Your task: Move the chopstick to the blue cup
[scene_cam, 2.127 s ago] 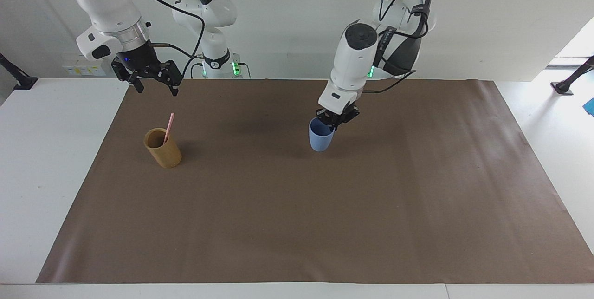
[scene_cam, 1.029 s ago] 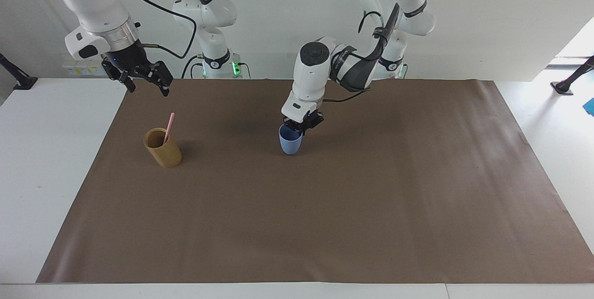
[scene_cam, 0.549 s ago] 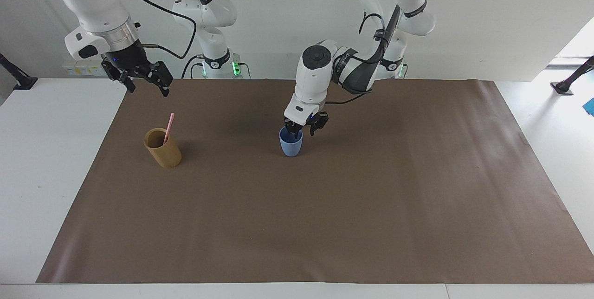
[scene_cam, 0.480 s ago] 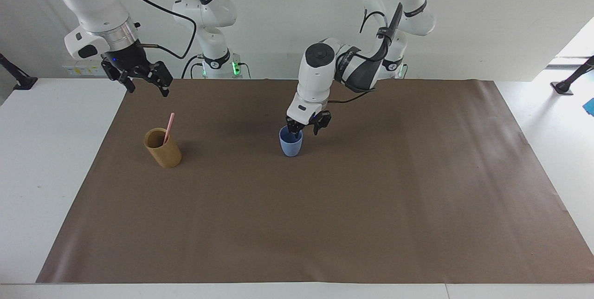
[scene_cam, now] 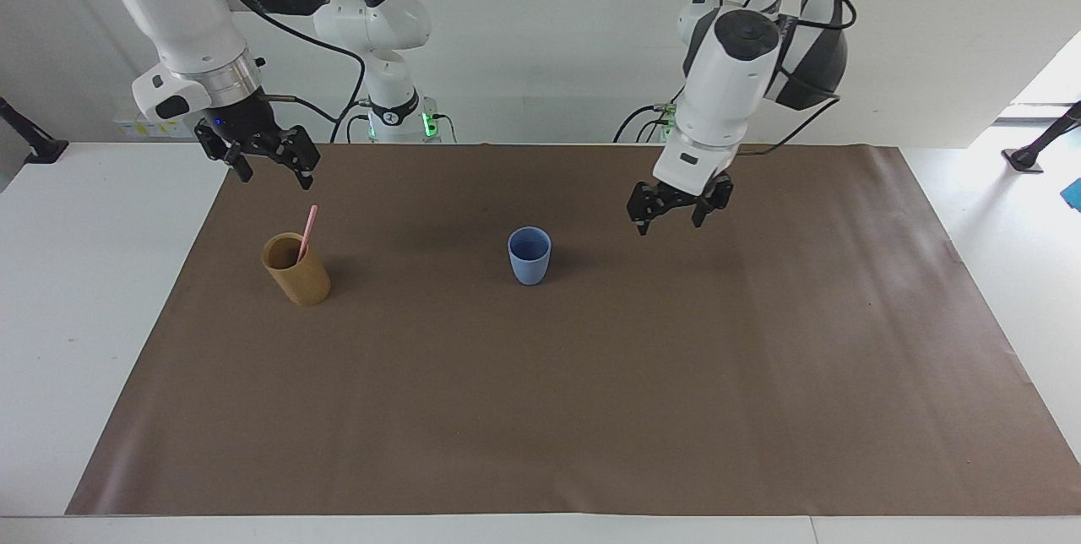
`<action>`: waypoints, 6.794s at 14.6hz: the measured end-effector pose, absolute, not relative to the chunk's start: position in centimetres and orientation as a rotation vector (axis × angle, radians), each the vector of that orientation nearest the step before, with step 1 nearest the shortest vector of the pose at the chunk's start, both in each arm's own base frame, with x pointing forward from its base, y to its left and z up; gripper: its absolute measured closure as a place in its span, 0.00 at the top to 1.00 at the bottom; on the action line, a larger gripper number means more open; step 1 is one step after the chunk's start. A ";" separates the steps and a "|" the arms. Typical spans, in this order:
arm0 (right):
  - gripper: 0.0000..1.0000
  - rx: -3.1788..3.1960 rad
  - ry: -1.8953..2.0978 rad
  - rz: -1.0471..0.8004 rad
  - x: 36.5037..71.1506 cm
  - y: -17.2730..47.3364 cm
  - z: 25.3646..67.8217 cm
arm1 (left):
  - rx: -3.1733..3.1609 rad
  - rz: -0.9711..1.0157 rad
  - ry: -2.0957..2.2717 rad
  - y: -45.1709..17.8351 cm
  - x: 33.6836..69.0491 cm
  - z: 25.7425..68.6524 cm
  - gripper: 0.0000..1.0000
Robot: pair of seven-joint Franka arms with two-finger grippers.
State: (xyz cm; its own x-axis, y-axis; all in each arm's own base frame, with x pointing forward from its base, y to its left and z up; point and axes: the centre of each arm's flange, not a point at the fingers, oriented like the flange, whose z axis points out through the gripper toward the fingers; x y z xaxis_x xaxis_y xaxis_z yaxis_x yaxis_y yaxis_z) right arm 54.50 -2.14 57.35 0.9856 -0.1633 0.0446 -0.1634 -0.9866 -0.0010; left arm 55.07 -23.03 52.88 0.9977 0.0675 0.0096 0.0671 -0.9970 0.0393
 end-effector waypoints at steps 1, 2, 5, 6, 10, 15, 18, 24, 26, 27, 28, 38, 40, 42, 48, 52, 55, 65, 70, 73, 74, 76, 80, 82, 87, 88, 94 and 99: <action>1.00 3.128 -0.256 0.084 54.6 -2.1 56.1 | 3.107 0.009 0.038 -20.8 55.5 53.3 1.00; 1.00 3.128 -0.251 0.087 54.6 -1.9 54.5 | 3.111 -0.005 -0.026 -18.5 56.0 53.5 1.00; 1.00 3.124 -0.237 0.023 54.0 -1.6 50.6 | 3.111 -0.038 -0.173 -13.0 56.8 53.9 1.00; 1.00 3.111 -0.224 0.005 53.8 -1.7 50.0 | 3.109 -0.030 -0.203 -11.3 56.9 54.5 1.00; 0.87 3.063 -0.168 -0.060 52.9 -2.0 47.3 | 3.109 -0.027 -0.245 -6.3 55.5 58.7 1.00; 0.79 2.989 -0.048 -0.104 52.1 -0.5 44.8 | 3.112 -0.025 -0.208 -4.5 54.2 62.6 1.00; 0.55 2.975 -0.027 -0.100 52.1 -0.2 44.9 | 3.112 -0.026 -0.202 -4.3 54.2 62.6 1.00; 0.09 2.941 0.001 -0.058 52.1 -0.4 46.1 | 3.114 0.000 -0.186 -3.7 53.7 64.7 1.00; 0.09 2.941 0.025 -0.051 52.2 -0.4 46.7 | 3.115 -0.007 -0.183 -3.5 53.3 65.0 1.00; 0.09 2.939 0.040 -0.063 52.2 -0.5 47.3 | 3.115 -0.005 -0.183 -3.5 53.1 65.2 1.00; 0.09 2.938 0.053 -0.083 52.2 -0.7 48.2 | 3.115 -0.007 -0.185 -3.6 53.0 65.3 1.00; 0.09 2.979 0.028 -0.197 51.3 -2.7 58.3 | 3.115 -0.013 -0.188 -3.7 52.8 65.4 1.00; 0.09 2.979 0.049 -0.174 51.4 -1.7 59.4 | 3.115 -0.013 -0.188 -3.7 52.8 65.4 1.00; 0.09 2.981 0.016 -0.137 51.3 1.3 60.9 | 3.115 -0.013 -0.188 -3.7 52.8 65.4 1.00; 0.09 3.184 -0.432 -0.131 50.0 13.1 62.6 | 3.115 -0.014 -0.188 -3.7 52.8 65.4 1.00; 0.09 3.269 -0.704 -0.181 49.3 18.2 63.0 | 3.115 -0.014 -0.188 -3.7 52.8 65.4 1.00; 0.09 3.273 -0.802 -0.221 48.4 22.3 62.7 | 3.115 -0.014 -0.188 -3.7 52.8 65.4 1.00; 0.09 3.265 -0.711 -0.306 48.4 29.3 55.4 | 3.115 -0.014 -0.188 -3.7 52.8 65.4 1.00; 0.09 3.269 -0.569 -0.179 49.0 28.6 52.5 | 3.115 -0.014 -0.188 -3.7 52.8 65.4 1.00; 0.09 3.316 -0.472 -0.083 49.4 28.4 49.7 | 3.115 -0.014 -0.188 -3.7 52.8 65.4 1.00; 0.09 3.315 -0.459 -0.084 49.3 28.4 49.1 | 3.115 -0.014 -0.188 -3.7 52.8 65.4 1.00; 0.09 3.313 -0.448 -0.093 49.2 28.4 48.7 | 3.115 -0.014 -0.188 -3.7 52.8 65.4 1.00; 0.39 3.311 -0.444 -0.094 49.2 28.1 48.8 | 3.115 -0.014 -0.188 -3.7 52.8 65.4 1.00; 0.61 3.322 -0.423 -0.070 49.8 27.5 49.1 | 3.115 -0.014 -0.188 -3.7 52.8 65.4 1.00; 1.00 3.357 -0.467 0.114 53.3 24.0 53.8 | 3.115 -0.014 -0.188 -3.7 52.8 65.4 1.00; 1.00 3.337 -0.459 0.169 53.8 22.8 55.1 | 3.115 -0.014 -0.188 -3.7 52.8 65.4 1.00; 1.00 3.195 -0.249 0.336 54.6 14.6 59.0 | 3.115 -0.014 -0.188 -3.7 52.8 65.4 1.00; 1.00 3.154 -0.233 0.183 54.5 5.7 59.3 | 3.115 -0.014 -0.188 -3.7 52.8 65.4 1.00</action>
State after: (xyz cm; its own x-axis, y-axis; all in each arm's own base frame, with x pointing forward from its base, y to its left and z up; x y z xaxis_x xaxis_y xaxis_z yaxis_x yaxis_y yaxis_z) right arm 54.50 5.72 59.29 0.9825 -0.1482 0.1131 -0.1452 -0.9888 -0.0345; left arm 52.84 -3.71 65.39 0.9927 -0.1204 -0.0080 -0.1202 -0.9925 0.0213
